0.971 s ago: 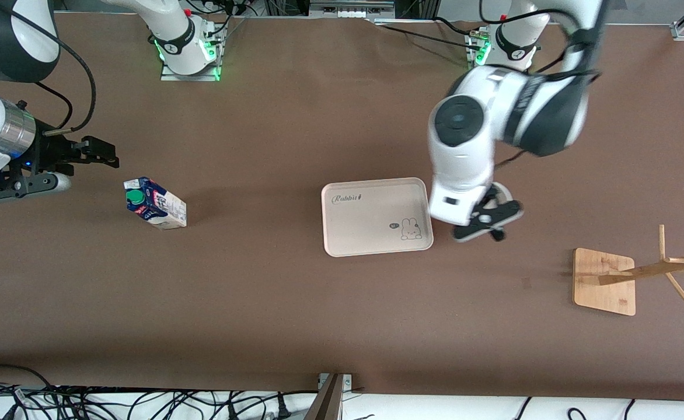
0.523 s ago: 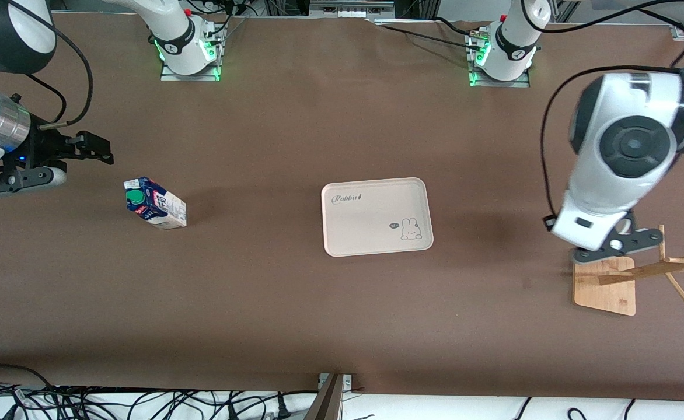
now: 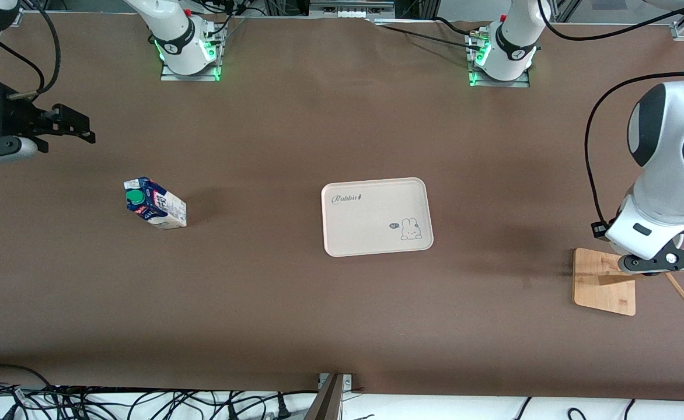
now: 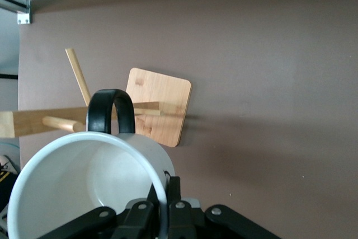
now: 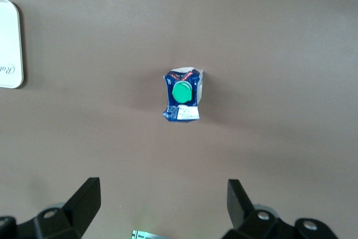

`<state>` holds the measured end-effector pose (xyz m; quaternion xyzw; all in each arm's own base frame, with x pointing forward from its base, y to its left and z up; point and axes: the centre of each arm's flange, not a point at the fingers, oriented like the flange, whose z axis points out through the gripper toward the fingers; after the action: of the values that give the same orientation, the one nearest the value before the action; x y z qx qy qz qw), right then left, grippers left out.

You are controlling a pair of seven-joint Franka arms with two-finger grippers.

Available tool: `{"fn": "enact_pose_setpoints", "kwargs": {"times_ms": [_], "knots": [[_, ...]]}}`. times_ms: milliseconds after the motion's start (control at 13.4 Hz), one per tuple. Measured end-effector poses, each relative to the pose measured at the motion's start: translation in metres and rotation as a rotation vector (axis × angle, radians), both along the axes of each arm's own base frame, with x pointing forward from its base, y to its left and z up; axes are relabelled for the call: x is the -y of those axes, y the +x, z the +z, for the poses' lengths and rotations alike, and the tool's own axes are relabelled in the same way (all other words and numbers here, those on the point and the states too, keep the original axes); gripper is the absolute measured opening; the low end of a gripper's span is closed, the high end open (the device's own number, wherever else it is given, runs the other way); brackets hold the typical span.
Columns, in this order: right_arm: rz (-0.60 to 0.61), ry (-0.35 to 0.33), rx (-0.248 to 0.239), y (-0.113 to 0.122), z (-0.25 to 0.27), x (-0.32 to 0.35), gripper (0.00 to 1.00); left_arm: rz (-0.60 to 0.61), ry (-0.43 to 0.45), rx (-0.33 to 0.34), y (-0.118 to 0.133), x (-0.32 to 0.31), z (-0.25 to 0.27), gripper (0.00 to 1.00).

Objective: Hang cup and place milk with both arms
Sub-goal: 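Lift the mug with the left gripper and carry it to the wooden stand, then hang the mug handle on a stand peg and open the left gripper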

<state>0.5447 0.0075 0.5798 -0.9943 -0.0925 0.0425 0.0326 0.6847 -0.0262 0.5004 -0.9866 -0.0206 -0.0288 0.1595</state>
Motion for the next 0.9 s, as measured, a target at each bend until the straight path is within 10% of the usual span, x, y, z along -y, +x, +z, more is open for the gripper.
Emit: {"fn": "enact_pose_setpoints", "kwargs": {"times_ms": [747,897], "knots": [[-0.041,-0.053,0.014,-0.013,0.009,0.003,1.00,0.059,0.001,-0.019,0.001,-0.067,-0.004,0.07],[-0.046,-0.051,0.014,-0.013,0.010,0.007,1.00,0.059,0.001,-0.023,0.001,-0.067,-0.005,0.20]]}}
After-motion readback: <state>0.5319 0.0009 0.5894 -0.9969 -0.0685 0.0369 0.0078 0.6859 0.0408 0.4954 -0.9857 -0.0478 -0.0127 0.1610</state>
